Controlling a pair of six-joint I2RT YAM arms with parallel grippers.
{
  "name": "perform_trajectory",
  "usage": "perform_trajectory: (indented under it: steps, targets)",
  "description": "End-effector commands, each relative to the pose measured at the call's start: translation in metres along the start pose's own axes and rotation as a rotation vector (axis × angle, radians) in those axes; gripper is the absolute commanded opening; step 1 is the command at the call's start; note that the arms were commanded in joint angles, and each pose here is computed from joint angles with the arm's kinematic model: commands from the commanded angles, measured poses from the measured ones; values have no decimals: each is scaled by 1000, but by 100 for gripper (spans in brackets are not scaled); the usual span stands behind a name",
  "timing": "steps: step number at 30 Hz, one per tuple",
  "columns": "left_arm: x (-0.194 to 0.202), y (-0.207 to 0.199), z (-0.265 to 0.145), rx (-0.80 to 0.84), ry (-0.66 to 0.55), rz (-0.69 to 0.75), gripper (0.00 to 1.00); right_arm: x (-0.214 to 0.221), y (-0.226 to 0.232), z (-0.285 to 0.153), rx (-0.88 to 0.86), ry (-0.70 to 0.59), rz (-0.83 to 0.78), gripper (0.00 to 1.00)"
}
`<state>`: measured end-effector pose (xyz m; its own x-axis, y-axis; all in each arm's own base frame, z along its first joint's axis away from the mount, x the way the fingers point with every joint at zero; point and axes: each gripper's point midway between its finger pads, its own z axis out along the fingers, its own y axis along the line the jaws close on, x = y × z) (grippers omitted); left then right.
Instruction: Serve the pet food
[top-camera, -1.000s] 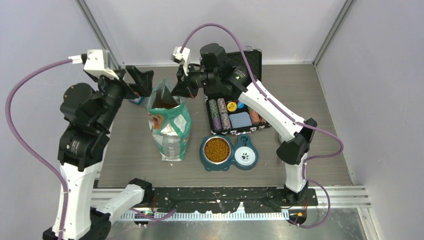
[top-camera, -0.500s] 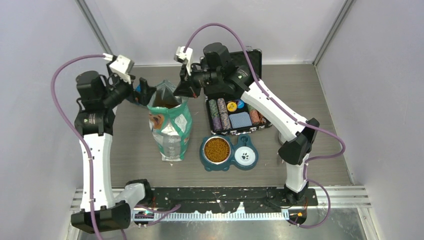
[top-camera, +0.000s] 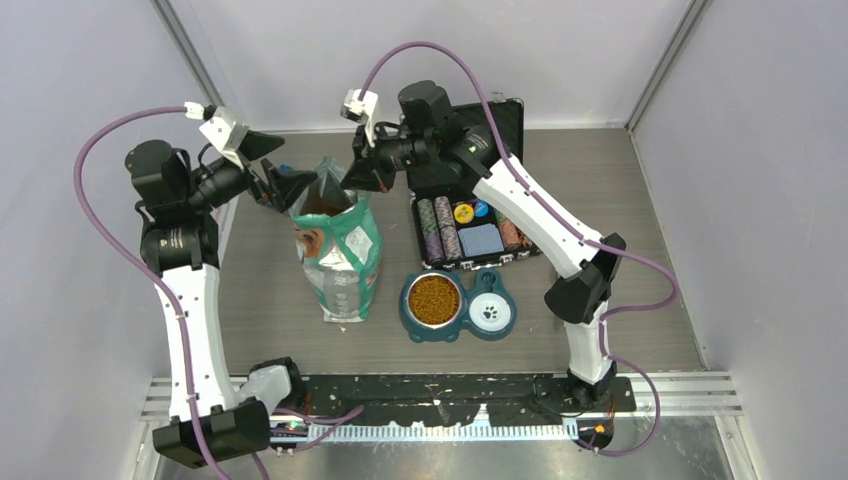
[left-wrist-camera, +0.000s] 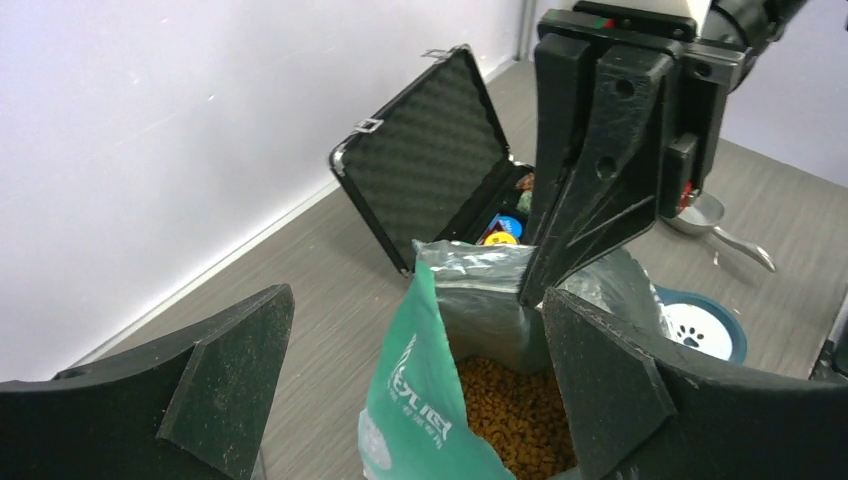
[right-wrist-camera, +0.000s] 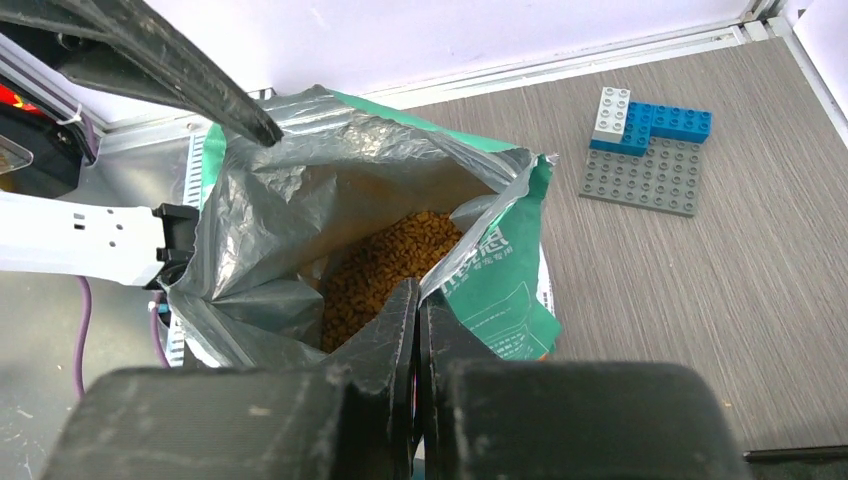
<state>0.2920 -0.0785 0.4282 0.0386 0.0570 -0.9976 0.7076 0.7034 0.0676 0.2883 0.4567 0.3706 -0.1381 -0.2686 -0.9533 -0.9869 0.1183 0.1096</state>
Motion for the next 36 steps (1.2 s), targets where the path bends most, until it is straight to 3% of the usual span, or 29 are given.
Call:
perform_trajectory:
  steps: [1,6,10,17,25,28,29,33,35,36]
  targets:
    - [-2,-9,9,133,0,38,99,-57,20,-10,-41,-153,-100,5]
    - [30,-4,22,108,158,71,99,-62,29,-10,-53,-163,-108,5]
    - [42,13,25,45,196,90,97,-59,29,-8,-52,-154,-98,5]
    - [64,20,30,75,262,109,89,-53,30,-9,-56,-132,-91,5]
    - [72,1,55,187,278,83,79,-47,29,-5,-52,-109,-96,5]
    - [70,-2,62,215,267,76,67,-45,29,-6,-44,-103,-92,5]
    - [68,-2,64,218,263,69,58,-46,29,-8,-42,-105,-92,5]
    - [58,-11,64,260,233,36,5,-45,27,-12,-10,-98,-79,5]
    - [46,-10,66,217,207,-28,0,-46,24,-17,27,-98,-66,5]
    - [38,-5,67,151,198,-62,0,-46,22,-18,47,-98,-46,11]
